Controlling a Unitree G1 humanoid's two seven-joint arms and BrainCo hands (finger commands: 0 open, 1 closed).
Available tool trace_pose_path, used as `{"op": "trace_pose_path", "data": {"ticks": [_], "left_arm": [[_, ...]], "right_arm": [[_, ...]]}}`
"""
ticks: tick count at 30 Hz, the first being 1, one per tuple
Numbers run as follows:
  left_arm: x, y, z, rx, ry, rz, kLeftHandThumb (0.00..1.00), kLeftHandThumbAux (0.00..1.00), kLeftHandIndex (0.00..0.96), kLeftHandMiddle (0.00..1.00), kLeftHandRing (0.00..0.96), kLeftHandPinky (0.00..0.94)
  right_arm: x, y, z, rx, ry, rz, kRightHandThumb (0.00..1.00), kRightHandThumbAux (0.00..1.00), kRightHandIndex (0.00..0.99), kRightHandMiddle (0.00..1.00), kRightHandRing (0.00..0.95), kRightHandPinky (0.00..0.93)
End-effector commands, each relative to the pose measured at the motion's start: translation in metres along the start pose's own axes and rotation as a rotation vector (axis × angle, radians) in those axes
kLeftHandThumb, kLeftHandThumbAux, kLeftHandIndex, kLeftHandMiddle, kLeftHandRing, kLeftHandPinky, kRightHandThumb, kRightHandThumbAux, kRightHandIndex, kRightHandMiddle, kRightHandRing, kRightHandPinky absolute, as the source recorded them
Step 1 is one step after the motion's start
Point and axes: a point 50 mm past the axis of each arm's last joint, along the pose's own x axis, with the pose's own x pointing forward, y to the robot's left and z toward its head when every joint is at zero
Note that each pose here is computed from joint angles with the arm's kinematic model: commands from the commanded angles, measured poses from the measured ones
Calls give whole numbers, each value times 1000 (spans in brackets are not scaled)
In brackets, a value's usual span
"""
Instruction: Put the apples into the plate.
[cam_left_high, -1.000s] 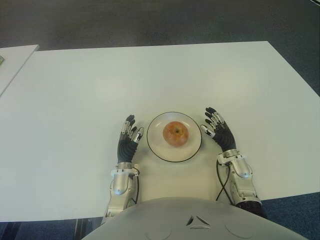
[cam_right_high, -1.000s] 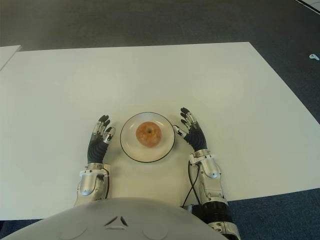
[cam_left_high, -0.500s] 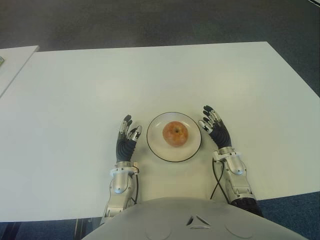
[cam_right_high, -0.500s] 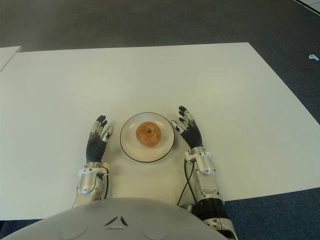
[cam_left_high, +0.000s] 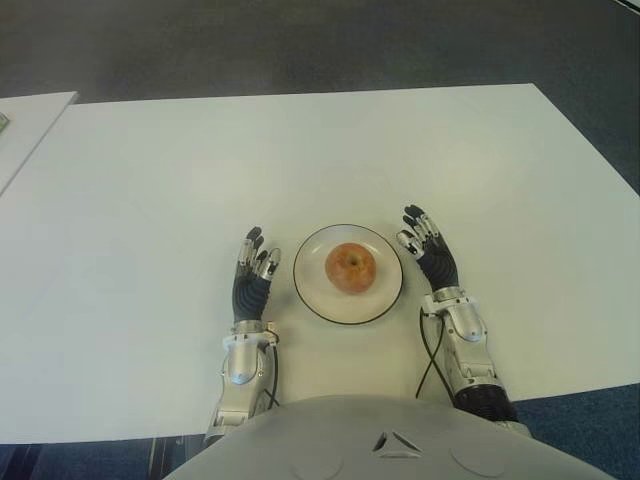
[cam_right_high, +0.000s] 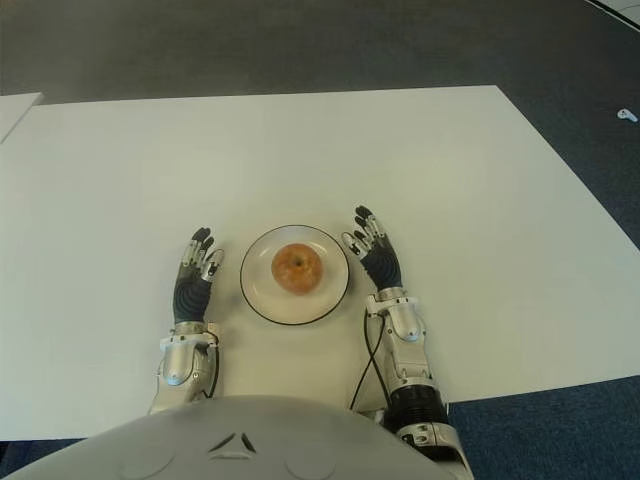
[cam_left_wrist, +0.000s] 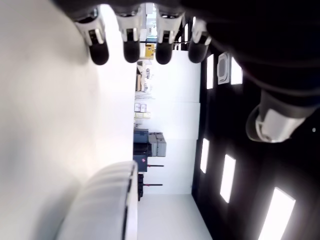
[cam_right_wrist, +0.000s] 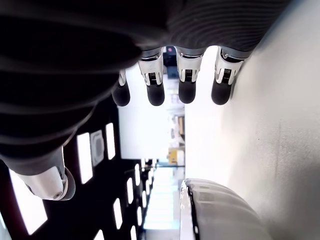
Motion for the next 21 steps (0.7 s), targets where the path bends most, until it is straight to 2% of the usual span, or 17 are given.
{"op": "trace_pose_path", "data": {"ticks": [1, 4, 11, 18, 21], "left_arm": [[-11, -9, -21, -82, 105, 11, 113, 427, 59, 44, 0, 0], [-12, -9, -19, -112, 87, 12, 124, 417, 129, 67, 0, 0], [-12, -7, -15, -152, 66, 9, 147, 410, 214, 92, 1, 0], [-10, 1, -19, -156, 76, 29, 134, 422, 224, 95, 0, 0], [-11, -1, -19, -159, 76, 19, 122, 423, 206, 86, 0, 0]], "right_arm": [[-22, 6, -38, 65, 193, -11, 155, 557, 0, 0, 0, 0], [-21, 8, -40, 86, 187, -20, 154, 559, 0, 0, 0, 0], [-18, 11, -41, 141, 179, -44, 162, 561, 0, 0, 0, 0], [-17, 12, -42, 147, 184, -56, 144, 560, 0, 0, 0, 0], [-16, 13, -42, 155, 184, -62, 123, 572, 0, 0, 0, 0]]}}
